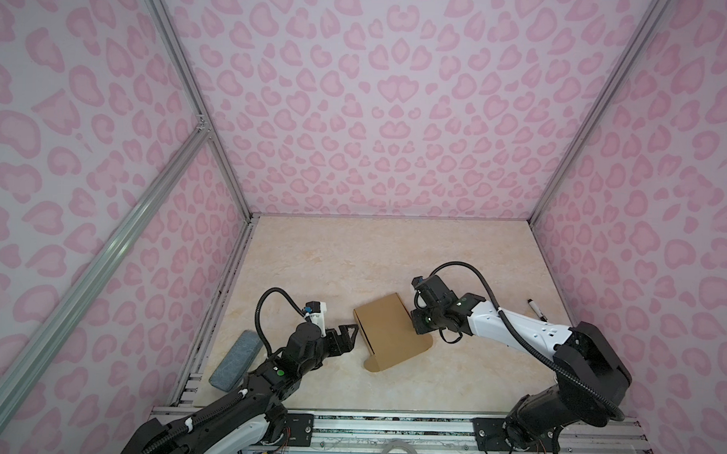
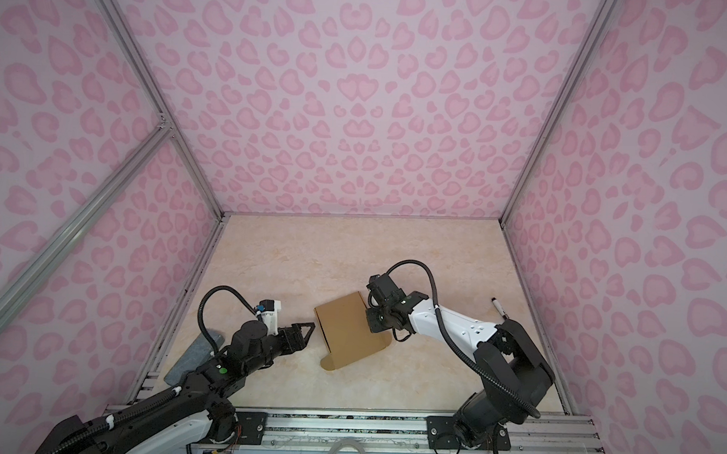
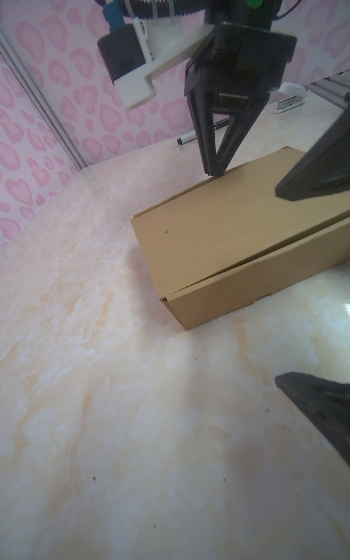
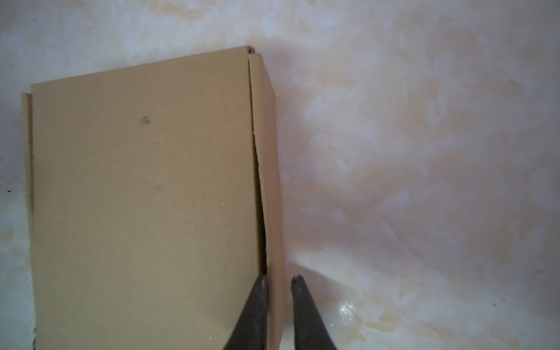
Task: Fold the paper box
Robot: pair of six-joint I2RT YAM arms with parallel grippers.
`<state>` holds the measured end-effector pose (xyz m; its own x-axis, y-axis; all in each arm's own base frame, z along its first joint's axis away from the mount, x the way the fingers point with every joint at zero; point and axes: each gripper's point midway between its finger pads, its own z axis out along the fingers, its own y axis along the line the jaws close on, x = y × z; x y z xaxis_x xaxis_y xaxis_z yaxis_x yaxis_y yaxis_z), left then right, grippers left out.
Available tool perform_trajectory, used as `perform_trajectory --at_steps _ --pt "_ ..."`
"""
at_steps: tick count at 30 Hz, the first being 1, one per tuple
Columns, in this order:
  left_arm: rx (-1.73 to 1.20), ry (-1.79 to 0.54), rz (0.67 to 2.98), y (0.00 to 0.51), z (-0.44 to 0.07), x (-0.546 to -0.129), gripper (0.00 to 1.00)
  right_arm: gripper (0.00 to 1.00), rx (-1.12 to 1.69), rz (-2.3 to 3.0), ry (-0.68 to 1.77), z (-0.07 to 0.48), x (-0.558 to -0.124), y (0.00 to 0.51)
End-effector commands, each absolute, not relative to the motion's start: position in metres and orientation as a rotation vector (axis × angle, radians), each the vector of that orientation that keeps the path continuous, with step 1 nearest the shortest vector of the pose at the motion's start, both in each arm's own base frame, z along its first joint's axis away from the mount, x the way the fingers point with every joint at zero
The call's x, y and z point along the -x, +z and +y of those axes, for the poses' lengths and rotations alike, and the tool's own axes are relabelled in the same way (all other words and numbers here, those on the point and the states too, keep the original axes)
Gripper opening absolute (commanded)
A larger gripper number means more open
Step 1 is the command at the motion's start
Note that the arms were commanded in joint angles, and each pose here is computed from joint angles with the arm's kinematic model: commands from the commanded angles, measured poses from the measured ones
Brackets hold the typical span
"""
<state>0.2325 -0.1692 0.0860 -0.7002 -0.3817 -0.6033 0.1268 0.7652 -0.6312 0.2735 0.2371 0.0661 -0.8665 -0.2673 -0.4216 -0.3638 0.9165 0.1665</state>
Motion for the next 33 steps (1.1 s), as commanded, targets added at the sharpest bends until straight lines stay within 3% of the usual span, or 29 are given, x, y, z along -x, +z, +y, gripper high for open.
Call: perform_trajectory --at_steps 1,8,15,27,33 --pt "0.175 -0.882 2.155 0.097 -0.174 -0.237 0.91 0.17 0.474 2.684 0.287 0.233 -0.276 0.06" --pt "0.176 -0.883 2.153 0.097 -0.174 -0.237 0.91 0.15 0.475 2.696 0.295 0.235 -0.275 0.056" --pt "0.184 -0.913 2.157 0.099 -0.178 -0.237 0.91 0.0 0.432 2.673 0.358 0.234 -0.276 0.069" --pt "0.194 -1.069 1.989 0.159 -0.182 -0.234 0.93 0.0 0.195 2.72 0.902 0.242 -0.267 0.07" --pt "0.163 -1.084 2.073 0.15 -0.197 -0.234 0.96 0.0 0.197 2.704 0.944 0.244 -0.267 0.076"
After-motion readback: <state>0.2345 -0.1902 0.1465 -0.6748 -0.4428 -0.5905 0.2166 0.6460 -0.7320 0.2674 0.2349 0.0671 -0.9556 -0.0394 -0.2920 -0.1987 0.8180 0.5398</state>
